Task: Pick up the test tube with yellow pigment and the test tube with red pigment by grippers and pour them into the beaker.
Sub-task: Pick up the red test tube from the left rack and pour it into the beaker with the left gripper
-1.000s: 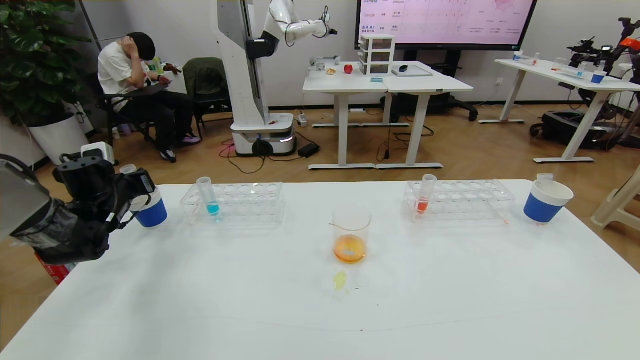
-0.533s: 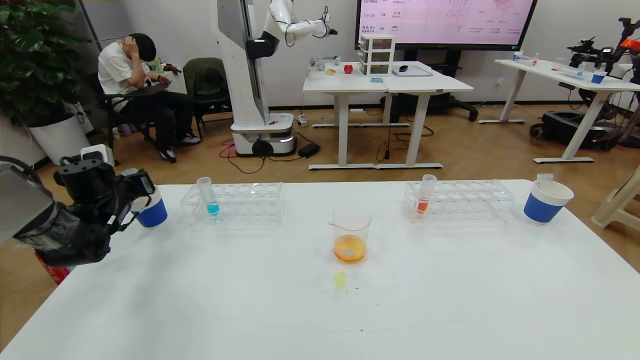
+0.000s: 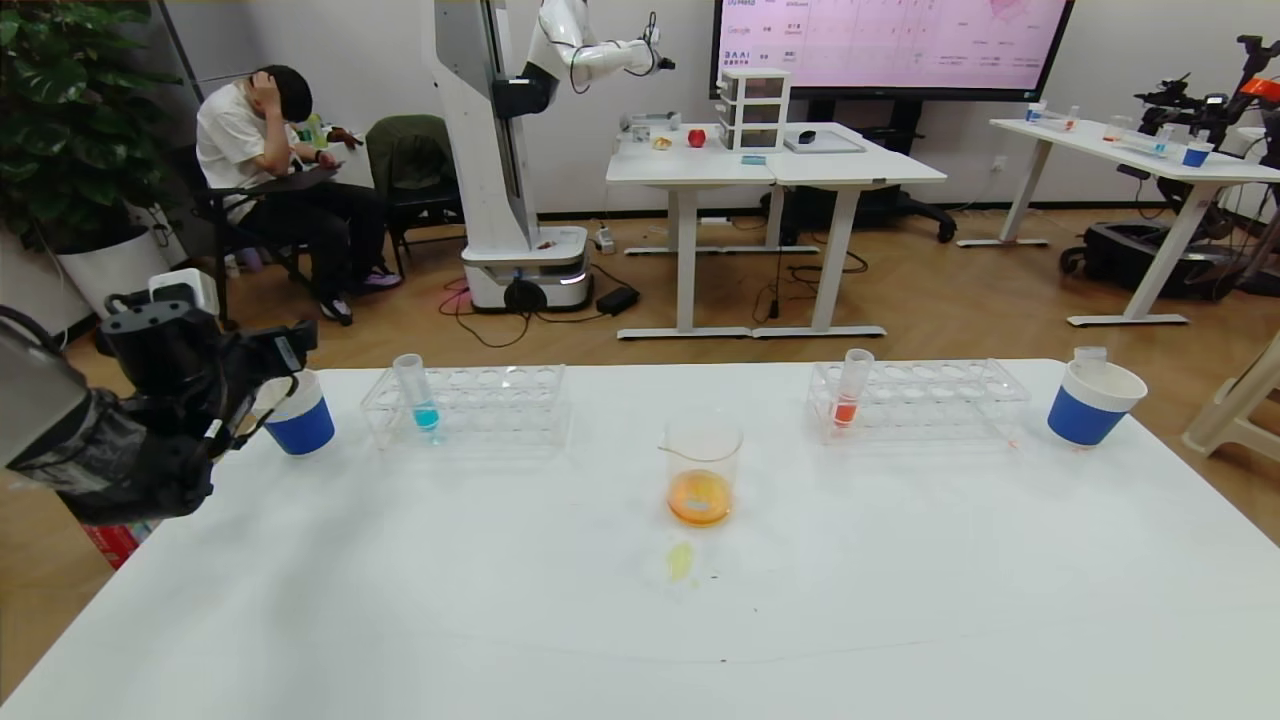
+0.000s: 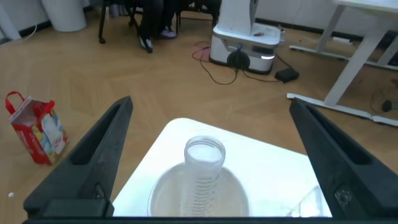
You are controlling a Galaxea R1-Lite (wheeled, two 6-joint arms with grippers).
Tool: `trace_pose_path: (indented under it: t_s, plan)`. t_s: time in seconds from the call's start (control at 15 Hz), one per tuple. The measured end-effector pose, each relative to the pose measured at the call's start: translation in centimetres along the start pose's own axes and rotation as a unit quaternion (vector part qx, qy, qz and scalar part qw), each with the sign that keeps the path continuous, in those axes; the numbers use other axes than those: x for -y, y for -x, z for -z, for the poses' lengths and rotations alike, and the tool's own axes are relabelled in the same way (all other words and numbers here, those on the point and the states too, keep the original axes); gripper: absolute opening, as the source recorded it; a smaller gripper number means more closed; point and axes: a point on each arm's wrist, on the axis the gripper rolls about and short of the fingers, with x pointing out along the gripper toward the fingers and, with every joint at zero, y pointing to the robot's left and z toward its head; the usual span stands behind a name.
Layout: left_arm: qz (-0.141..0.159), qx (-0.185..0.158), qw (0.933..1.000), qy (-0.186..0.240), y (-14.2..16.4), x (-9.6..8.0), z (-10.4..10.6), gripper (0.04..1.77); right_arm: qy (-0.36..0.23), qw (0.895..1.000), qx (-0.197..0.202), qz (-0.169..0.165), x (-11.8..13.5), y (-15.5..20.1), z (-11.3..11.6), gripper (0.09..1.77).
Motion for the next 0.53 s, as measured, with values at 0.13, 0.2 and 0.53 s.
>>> trace_pose_path:
  t_s: [0.13, 0.2, 0.53]
  plan:
    - [0.024, 0.009, 0.9997, 0.005, 0.9, 1.8, -2.3, 1.75, 0.0, 1.0, 0.0, 0.0, 0.0, 0.0, 0.0, 1.74]
    - [0.044, 0.011, 0.9989, 0.008, 1.8, 3.4, -3.7, 1.75, 0.0, 1.0, 0.0, 0.0, 0.0, 0.0, 0.0, 1.74]
    - [0.151, 0.034, 0.9877, 0.023, 8.5, 10.9, -10.0, 1.75, 0.0, 1.0, 0.0, 0.0, 0.0, 0.0, 0.0, 1.74]
